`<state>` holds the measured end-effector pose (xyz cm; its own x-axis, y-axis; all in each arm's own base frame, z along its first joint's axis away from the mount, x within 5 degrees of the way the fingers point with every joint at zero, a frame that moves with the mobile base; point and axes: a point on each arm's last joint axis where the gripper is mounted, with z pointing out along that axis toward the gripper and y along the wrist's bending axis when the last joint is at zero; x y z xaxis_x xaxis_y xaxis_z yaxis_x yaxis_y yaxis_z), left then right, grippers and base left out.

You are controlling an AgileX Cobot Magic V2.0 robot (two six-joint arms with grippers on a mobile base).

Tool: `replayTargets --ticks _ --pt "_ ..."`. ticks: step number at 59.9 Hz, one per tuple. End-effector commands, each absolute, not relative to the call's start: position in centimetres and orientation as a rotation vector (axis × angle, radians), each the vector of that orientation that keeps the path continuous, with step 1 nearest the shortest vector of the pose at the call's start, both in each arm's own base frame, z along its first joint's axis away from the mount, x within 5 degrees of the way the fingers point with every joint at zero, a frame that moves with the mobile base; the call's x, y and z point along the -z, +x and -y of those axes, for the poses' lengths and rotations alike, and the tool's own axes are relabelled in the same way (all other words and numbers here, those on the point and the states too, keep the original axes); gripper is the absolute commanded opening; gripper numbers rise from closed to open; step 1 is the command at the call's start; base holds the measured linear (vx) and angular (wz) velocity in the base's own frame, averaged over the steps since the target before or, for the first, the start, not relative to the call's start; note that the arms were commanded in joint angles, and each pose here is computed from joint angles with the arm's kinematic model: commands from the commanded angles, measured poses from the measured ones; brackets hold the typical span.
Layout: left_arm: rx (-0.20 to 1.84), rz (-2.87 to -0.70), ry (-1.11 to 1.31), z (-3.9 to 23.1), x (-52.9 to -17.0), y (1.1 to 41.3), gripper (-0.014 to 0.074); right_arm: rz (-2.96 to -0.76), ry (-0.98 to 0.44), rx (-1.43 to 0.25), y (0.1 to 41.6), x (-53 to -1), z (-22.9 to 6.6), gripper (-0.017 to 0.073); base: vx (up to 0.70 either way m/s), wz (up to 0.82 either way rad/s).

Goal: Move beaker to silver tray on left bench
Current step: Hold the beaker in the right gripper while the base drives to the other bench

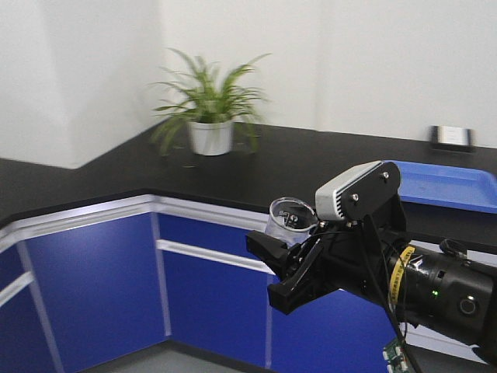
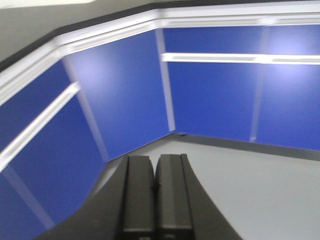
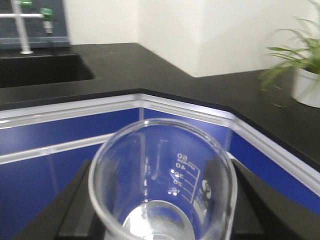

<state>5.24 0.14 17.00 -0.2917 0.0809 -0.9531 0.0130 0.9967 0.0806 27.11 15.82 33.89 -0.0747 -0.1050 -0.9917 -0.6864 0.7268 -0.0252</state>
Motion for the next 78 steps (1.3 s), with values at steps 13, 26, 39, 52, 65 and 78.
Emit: replayTargets --ticks 13,26,39,52,65,78 --pt "-0.057 -1.803 0.071 -0.06 -17.03 5.41 0.0001 -1.501 -0.644 -0.583 26.36 -36.34 -15.72 -0.0011 -0.11 0.75" --pt "-0.057 -1.803 0.071 -0.06 -17.03 5.41 0.0001 -1.501 -0.644 -0.583 26.36 -36.34 -15.72 -0.0011 -0.05 0.74" --pt "-0.057 -1.803 0.071 -0.06 -17.03 5.41 0.0001 -1.501 -0.644 -0.583 26.36 -36.34 -15.72 -0.0011 0.0 0.73" --pt "-0.057 -1.803 0.071 -0.06 -17.03 5.41 0.0001 -1.501 -0.644 -0.583 26.36 -36.34 -15.72 -0.0011 0.03 0.68" --pt "-0.057 -1.803 0.071 -0.06 -17.03 5.41 0.0001 -1.504 -0.642 -0.58 26.38 -36.32 -15.7 -0.0011 0.07 0.63" --pt "-0.057 -1.803 0.071 -0.06 -17.03 5.41 0.0001 -1.504 -0.642 -0.58 26.38 -36.32 -15.7 -0.0011 0.12 0.6"
